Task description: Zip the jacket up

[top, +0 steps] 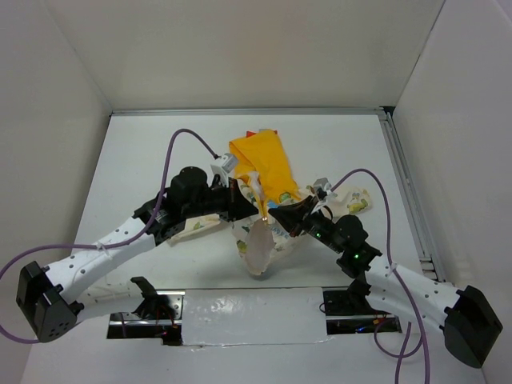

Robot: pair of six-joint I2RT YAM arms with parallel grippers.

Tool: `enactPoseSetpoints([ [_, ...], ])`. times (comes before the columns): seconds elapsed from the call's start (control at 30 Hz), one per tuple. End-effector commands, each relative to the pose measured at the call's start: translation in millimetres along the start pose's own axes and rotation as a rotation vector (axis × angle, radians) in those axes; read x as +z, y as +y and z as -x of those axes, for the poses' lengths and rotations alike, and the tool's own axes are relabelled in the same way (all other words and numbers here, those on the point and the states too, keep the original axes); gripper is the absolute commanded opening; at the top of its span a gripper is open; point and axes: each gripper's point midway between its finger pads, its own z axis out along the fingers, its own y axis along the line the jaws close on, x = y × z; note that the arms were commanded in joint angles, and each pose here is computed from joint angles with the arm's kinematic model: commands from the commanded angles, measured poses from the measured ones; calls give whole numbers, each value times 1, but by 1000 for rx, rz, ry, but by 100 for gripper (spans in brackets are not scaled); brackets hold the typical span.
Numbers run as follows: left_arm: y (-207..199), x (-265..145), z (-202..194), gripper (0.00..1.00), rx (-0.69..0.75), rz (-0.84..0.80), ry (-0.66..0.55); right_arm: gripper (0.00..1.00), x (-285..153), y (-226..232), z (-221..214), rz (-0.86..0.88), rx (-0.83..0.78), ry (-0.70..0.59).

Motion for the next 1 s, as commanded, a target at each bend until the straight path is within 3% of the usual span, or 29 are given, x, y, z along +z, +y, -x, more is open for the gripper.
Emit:
enactPoseSetpoints([
  [0.0,-19,0,15,0,56,-92,-49,0,6,13,29,44,-7,-96],
  [0.53,-3,6,19,0,23,-10,-58,0,3,12,35,29,1,-109],
  [0.97,-7,6,16,0,34,-42,-50,0,6,11,37,20,13,-114],
])
